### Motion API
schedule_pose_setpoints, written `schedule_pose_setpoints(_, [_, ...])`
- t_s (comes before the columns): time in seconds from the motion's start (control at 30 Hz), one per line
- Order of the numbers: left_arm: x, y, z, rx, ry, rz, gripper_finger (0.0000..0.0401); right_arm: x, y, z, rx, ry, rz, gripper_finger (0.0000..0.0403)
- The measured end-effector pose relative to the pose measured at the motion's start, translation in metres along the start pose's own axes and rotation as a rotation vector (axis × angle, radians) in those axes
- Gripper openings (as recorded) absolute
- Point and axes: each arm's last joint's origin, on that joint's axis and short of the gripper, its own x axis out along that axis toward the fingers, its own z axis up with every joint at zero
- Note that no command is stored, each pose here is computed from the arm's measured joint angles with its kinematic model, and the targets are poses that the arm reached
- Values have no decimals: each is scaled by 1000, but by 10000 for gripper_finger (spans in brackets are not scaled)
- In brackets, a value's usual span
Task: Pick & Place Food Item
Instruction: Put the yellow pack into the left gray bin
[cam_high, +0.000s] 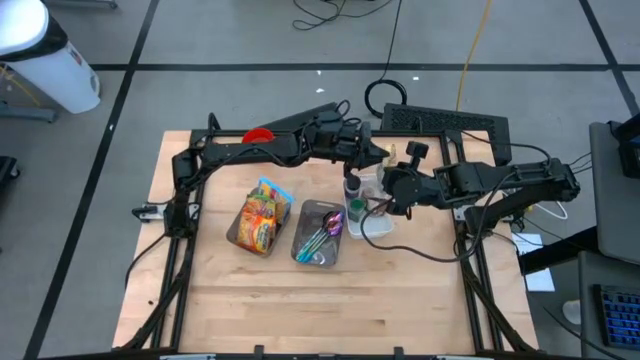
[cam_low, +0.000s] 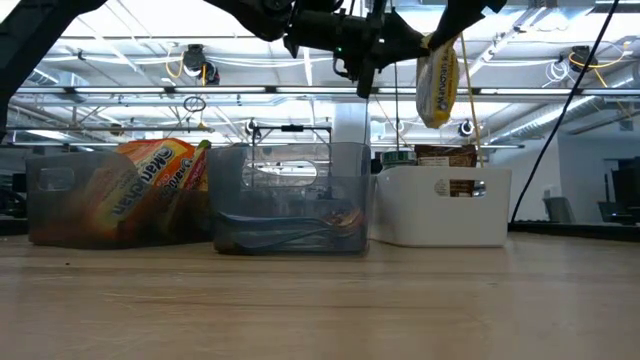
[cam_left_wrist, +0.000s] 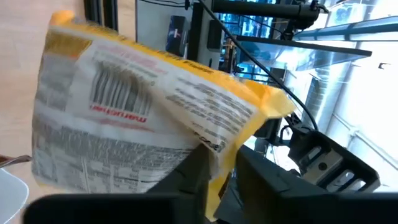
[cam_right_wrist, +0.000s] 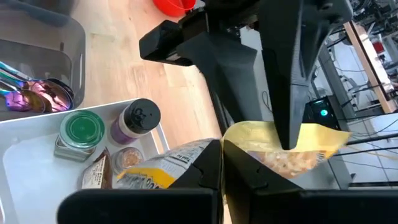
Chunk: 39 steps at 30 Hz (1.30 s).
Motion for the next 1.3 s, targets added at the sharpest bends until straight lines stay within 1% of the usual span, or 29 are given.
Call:
schedule_pose_setpoints(0.23, [0, -1, -1, 79, 7, -12, 10, 0, 0, 0, 20, 0, 16, 0])
schedule_pose_setpoints(0.37, [0, -1, -1, 116, 22, -16, 7, 0, 0, 0, 30, 0, 20, 0])
schedule_pose_setpoints(0.53, [1, 0, -2, 174, 58, -13, 4, -1, 2, 0, 37, -4, 101, 6])
schedule_pose_setpoints(0.6, [0, 0, -1, 200, 77, -15, 3, -1, 3, 1, 43, -6, 132, 19])
schedule_pose_setpoints(0.7, [-2, 0, 3, 244, 101, -19, 3, -4, 2, 0, 85, -14, 189, 53])
schedule_pose_setpoints(0.9, [-6, -1, 14, 307, 129, -37, 2, -19, -10, -5, 225, -60, 237, 139])
schedule_pose_setpoints(1.0, [-13, -6, 20, 350, 122, -37, 2, -32, -21, -12, 289, -93, 260, 170])
schedule_pose_setpoints(1.13, [-35, -23, 28, 449, 105, -21, 1, -48, -36, -20, 409, -149, 263, 193])
schedule_pose_setpoints(1.3, [-75, -46, 34, 574, 110, 44, 1, -59, -47, -28, 494, -187, 265, 193])
